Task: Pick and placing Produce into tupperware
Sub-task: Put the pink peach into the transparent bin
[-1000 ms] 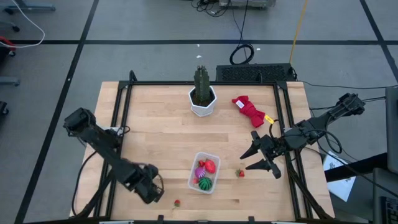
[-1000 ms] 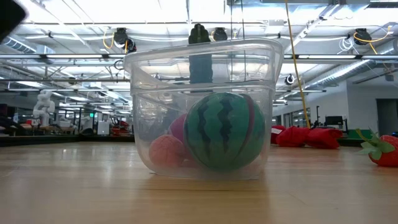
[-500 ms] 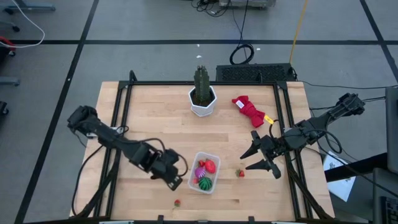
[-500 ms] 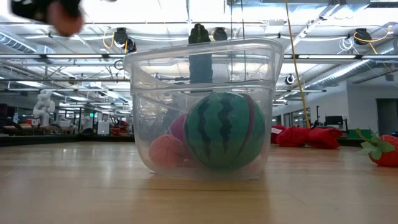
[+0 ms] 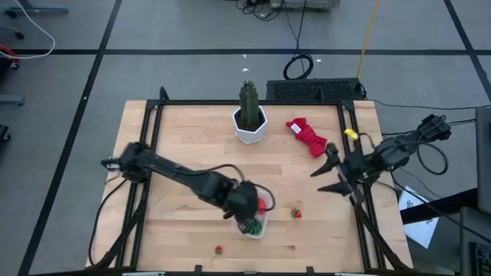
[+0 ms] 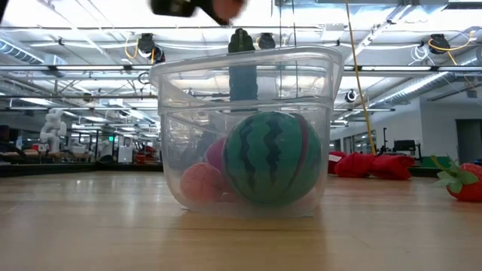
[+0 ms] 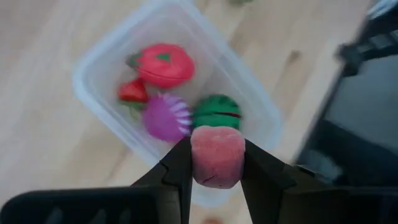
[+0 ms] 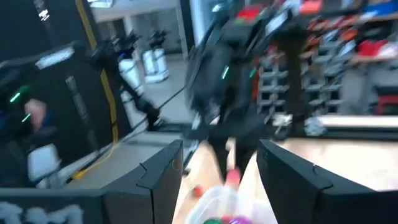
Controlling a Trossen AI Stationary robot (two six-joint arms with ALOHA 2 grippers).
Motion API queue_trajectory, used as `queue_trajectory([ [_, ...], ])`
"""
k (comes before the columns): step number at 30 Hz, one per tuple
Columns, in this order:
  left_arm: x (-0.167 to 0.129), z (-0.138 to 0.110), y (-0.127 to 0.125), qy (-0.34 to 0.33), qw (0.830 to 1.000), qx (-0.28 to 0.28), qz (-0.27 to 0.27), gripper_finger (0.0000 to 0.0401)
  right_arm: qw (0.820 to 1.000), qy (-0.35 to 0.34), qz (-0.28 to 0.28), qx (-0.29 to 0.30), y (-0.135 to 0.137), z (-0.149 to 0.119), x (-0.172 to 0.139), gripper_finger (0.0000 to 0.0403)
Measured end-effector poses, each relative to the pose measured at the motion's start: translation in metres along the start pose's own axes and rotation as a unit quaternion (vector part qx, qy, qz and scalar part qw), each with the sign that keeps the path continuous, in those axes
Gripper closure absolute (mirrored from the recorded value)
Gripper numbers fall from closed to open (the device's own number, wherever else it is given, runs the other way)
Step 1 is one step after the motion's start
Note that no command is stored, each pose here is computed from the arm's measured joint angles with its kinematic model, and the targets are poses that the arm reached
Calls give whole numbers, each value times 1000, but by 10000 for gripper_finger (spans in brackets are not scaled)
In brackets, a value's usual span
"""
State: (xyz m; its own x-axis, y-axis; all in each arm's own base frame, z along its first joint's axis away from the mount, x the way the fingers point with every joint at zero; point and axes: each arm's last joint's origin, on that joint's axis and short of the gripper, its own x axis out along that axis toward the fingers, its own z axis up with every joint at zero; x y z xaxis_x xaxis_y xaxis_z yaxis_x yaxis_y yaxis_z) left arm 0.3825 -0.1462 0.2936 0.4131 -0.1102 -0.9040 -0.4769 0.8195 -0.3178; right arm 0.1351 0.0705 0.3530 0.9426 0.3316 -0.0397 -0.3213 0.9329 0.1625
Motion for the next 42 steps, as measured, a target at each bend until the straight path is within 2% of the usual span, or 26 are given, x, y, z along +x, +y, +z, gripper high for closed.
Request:
queue_trajectory([
  [6,33,28,-5,31,997,38,55,298,999,-39,-28,-8,-4,9,-18,206],
  [16,86,40,10,84,991,47,97,298,999,-29,-30,-12,-4,7,-16,206],
  [25,92,41,12,75,989,60,112,297,999,-8,-33,-16,-4,2,-8,206],
  [38,92,43,10,64,990,71,99,297,999,-4,-33,-13,-3,1,-6,206],
  [42,92,42,8,64,990,79,97,283,999,-4,-33,-13,-3,1,-6,206],
])
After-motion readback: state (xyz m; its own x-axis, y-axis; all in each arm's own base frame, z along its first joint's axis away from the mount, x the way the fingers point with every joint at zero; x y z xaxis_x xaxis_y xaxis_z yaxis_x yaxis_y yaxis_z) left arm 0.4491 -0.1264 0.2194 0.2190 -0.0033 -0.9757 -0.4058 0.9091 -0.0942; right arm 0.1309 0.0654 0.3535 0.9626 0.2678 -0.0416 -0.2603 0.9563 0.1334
